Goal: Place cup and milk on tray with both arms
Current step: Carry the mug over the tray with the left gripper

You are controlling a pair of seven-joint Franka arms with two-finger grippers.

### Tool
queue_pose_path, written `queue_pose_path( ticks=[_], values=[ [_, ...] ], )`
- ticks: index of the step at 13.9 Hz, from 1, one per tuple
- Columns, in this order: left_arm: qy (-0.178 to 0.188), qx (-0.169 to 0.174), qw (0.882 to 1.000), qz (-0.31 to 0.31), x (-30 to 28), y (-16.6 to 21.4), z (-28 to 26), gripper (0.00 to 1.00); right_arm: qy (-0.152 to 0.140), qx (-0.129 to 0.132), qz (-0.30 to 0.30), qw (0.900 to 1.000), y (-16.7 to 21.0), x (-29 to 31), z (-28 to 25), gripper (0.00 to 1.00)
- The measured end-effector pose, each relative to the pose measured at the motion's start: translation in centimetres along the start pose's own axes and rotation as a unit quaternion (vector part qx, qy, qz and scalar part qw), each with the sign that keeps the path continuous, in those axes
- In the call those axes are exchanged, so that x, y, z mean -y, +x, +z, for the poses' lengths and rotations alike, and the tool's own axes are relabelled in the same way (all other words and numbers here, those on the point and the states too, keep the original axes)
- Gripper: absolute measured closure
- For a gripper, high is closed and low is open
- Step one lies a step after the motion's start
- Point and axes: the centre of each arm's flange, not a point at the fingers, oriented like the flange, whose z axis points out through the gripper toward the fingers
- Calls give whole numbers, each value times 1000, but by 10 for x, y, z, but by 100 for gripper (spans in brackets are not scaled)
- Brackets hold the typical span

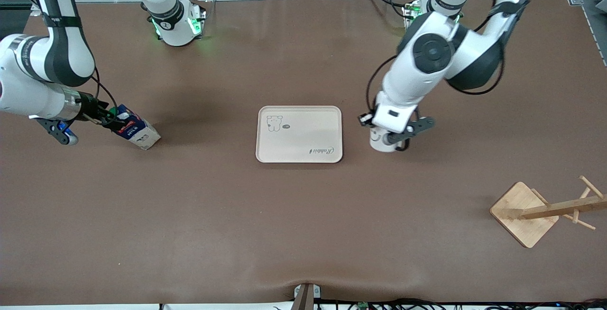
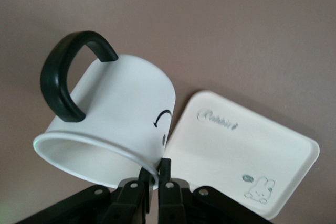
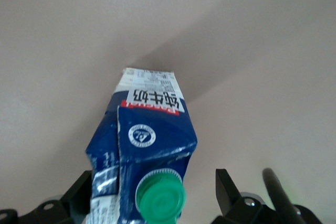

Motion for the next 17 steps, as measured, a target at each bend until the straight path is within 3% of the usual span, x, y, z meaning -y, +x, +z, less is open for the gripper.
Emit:
queue_pose_path(
  ticks=[3, 5, 6, 7, 11, 14, 17],
  values=[
    [20, 44, 998, -30, -39, -36, 47, 92, 7, -12, 12, 1000, 3, -1, 1, 7],
    [23, 84, 995, -56, -55, -54, 71, 92, 7, -12, 14, 1000, 3, 0, 1, 24],
    [24, 106, 992, -68, -59, -58, 80, 92, 7, -12, 14, 1000, 3, 0, -1, 38],
    [24, 128, 988, -78, -62, -58, 90, 92, 7, -11, 13, 1000, 2, 1, -6, 44],
    [25, 180, 978, -103, -70, -46, 128, 92, -2, -3, -20, 1000, -3, 21, -79, 44],
    [15, 224, 966, -131, -78, -35, 159, 92, 3, -21, -80, 997, -9, 43, -139, 44],
    [18, 240, 960, -140, -79, -31, 181, 92, -7, -39, -161, 986, -23, 75, -153, 44]
  ],
)
